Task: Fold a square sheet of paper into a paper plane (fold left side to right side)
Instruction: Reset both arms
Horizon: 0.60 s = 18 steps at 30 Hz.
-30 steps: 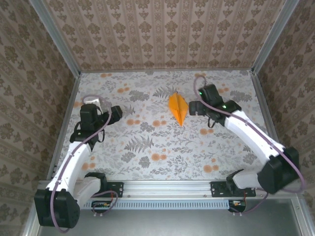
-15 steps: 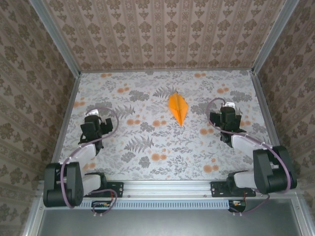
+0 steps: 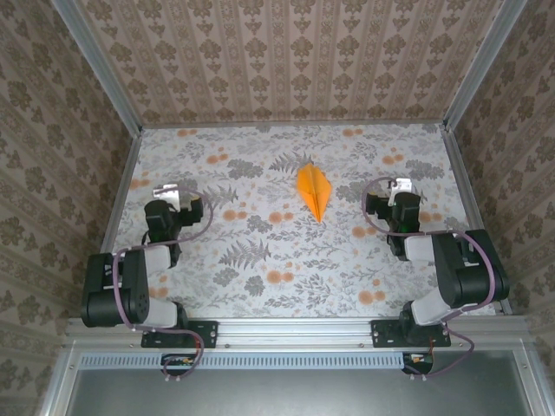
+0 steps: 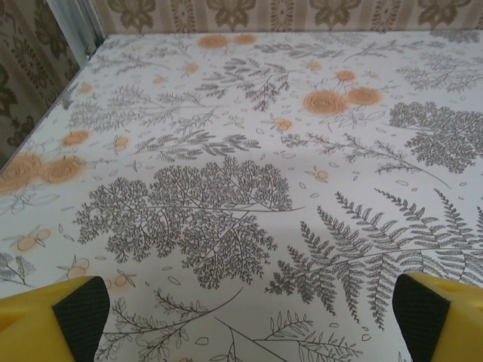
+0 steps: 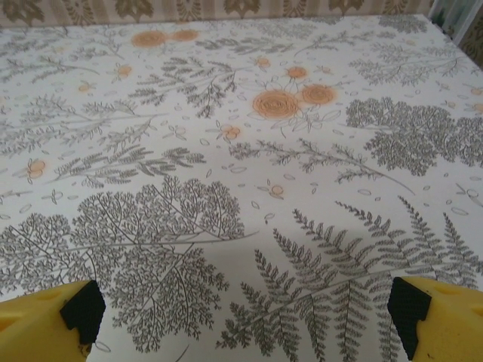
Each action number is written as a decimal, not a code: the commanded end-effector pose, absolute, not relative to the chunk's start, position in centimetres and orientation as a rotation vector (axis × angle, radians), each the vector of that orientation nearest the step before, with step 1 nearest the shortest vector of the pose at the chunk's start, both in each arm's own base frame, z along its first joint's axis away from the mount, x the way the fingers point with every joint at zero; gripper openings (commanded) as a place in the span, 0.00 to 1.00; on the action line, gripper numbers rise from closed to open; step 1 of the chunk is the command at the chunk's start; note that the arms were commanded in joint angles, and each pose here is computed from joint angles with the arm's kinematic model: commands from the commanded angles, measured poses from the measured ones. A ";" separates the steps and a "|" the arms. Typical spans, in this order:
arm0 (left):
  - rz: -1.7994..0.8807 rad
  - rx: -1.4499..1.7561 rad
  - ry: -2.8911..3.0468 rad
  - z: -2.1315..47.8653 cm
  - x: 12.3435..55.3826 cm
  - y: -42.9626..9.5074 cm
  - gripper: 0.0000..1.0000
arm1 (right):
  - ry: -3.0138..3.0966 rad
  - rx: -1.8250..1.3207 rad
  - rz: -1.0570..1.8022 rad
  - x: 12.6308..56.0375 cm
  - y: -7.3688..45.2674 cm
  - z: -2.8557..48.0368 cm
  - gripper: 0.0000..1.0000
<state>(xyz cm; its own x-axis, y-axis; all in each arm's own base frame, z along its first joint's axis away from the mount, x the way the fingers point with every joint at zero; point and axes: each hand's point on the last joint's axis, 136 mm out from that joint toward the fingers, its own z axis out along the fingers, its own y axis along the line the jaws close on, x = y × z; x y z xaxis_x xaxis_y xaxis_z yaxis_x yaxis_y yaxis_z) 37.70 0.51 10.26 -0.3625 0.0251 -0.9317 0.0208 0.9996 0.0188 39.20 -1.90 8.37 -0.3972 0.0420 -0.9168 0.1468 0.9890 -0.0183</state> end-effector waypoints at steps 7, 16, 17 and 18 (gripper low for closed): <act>0.014 0.066 1.911 12.6 36.4 0.0 1.00 | 1.914 0.110 -0.067 39.9 -1.3 9.8 1.00; -0.024 0.087 1.876 12.7 37.0 -0.8 1.00 | 1.915 0.111 -0.067 39.8 -1.3 9.8 1.00; -0.022 0.090 1.867 12.7 37.3 -0.7 1.00 | 1.914 0.111 -0.067 39.8 -1.3 9.8 1.00; -0.023 0.106 1.865 12.7 37.6 -0.9 1.00 | 1.913 0.111 -0.067 39.8 -1.3 9.8 1.00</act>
